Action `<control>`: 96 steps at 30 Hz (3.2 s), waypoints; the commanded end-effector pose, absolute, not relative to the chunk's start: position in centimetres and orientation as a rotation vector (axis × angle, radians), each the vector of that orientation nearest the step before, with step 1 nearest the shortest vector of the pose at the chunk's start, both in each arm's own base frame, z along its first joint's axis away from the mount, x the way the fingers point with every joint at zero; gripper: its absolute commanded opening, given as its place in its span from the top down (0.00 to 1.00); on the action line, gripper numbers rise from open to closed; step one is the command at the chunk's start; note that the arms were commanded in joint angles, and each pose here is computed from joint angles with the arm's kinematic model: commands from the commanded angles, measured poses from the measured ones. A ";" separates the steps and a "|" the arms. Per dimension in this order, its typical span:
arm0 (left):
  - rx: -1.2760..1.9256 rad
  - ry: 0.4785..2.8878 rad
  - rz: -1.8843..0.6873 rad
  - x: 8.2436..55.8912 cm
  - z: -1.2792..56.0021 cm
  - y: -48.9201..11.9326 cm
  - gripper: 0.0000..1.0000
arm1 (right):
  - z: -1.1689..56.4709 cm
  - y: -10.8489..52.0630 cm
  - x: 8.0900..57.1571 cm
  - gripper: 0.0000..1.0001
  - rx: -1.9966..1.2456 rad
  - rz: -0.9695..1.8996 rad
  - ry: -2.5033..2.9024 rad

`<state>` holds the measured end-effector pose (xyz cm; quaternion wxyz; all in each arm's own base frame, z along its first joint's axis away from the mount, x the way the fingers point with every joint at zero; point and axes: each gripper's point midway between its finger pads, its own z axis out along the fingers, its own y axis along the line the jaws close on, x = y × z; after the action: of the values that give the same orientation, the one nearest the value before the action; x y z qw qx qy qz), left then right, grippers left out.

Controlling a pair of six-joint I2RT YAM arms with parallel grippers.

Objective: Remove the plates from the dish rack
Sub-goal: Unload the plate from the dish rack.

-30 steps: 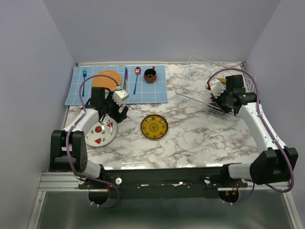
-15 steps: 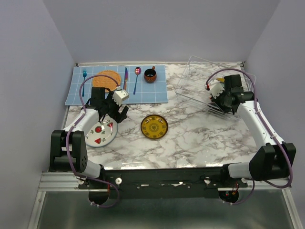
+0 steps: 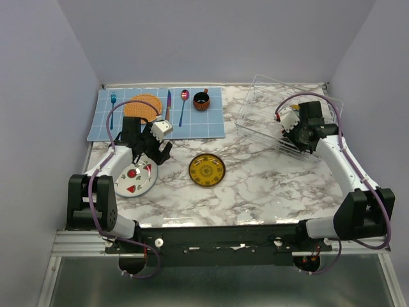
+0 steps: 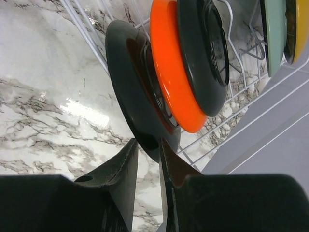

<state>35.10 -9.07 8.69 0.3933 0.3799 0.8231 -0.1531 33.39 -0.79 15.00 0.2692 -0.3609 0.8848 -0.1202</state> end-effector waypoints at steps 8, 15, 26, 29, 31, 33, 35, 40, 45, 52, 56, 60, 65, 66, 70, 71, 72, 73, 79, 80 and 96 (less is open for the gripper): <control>0.985 2.086 -0.366 34.9 8.5 -9.0 0.01 | 13.4 -1.1 34.0 0.69 -0.986 -0.356 2.409; 0.988 2.087 -0.366 34.7 8.4 -9.0 0.01 | 12.8 -1.2 34.3 0.69 -0.995 -0.363 2.415; 0.990 2.084 -0.366 34.5 8.4 -9.0 0.01 | 11.4 -1.4 34.1 0.71 -1.009 -0.368 2.446; 0.992 2.082 -0.362 34.4 8.4 -8.9 0.01 | 11.5 -1.6 34.1 0.80 -1.005 -0.379 2.446; 0.993 2.081 -0.364 34.4 8.5 -9.0 0.01 | 11.8 -1.6 34.0 0.86 -1.003 -0.384 2.439; 0.991 2.080 -0.364 34.4 8.5 -9.0 0.01 | 12.3 -1.7 34.0 0.90 -1.000 -0.393 2.431; 0.992 2.079 -0.367 34.4 8.6 -9.0 0.01 | 13.0 -1.8 33.9 0.95 -0.992 -0.399 2.423; 0.990 2.077 -0.367 34.4 8.7 -9.0 0.01 | 14.8 -1.6 33.4 0.99 -0.980 -0.395 2.404; 0.987 2.067 -0.373 34.5 9.1 -9.2 0.01 | 17.6 -1.5 33.0 0.99 -0.956 -0.390 2.361; 0.985 2.063 -0.376 34.6 9.4 -9.2 0.01 | 21.1 -1.5 32.7 0.99 -0.932 -0.409 2.301; 0.988 2.060 -0.376 34.5 9.4 -9.2 0.01 | 22.9 -1.4 32.6 0.99 -0.909 -0.412 2.270; 0.988 2.058 -0.379 34.4 9.5 -9.3 0.01 | 23.9 -1.3 32.6 0.99 -0.895 -0.410 2.249; 0.989 2.060 -0.380 34.3 9.3 -9.3 0.01 | 25.1 -1.3 33.0 0.99 -0.866 -0.413 2.215; 0.989 2.063 -0.382 34.2 9.2 -9.3 0.01 | 25.3 -1.2 33.1 0.99 -0.865 -0.411 2.210; 0.985 2.063 -0.382 34.2 9.3 -9.3 0.01 | 26.7 -1.0 33.5 0.99 -0.845 -0.404 2.183; 0.985 2.061 -0.382 34.3 9.4 -9.3 0.01 | 27.2 -0.9 33.6 0.99 -0.839 -0.406 2.170; 0.983 2.064 -0.383 34.3 9.3 -9.3 0.01 | 27.5 -0.9 33.7 0.99 -0.837 -0.404 2.162; 0.983 2.061 -0.382 34.4 9.4 -9.3 0.01 | 27.6 -0.9 33.7 0.99 -0.836 -0.403 2.163; 0.984 2.065 -0.391 34.3 9.2 -9.4 0.01 | 28.4 -0.5 34.0 0.99 -0.831 -0.383 2.139; 0.984 2.068 -0.390 34.3 9.1 -9.3 0.01 | 28.5 -0.4 33.9 0.99 -0.826 -0.381 2.135; 0.981 2.058 -0.399 34.3 9.6 -9.7 0.01 | 30.0 5.1 32.1 0.99 -0.838 0.025 2.110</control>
<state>34.48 -8.91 8.63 0.3920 0.3833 0.8231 -0.1478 33.40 2.55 29.42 0.4173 -0.3343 0.8425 -0.0659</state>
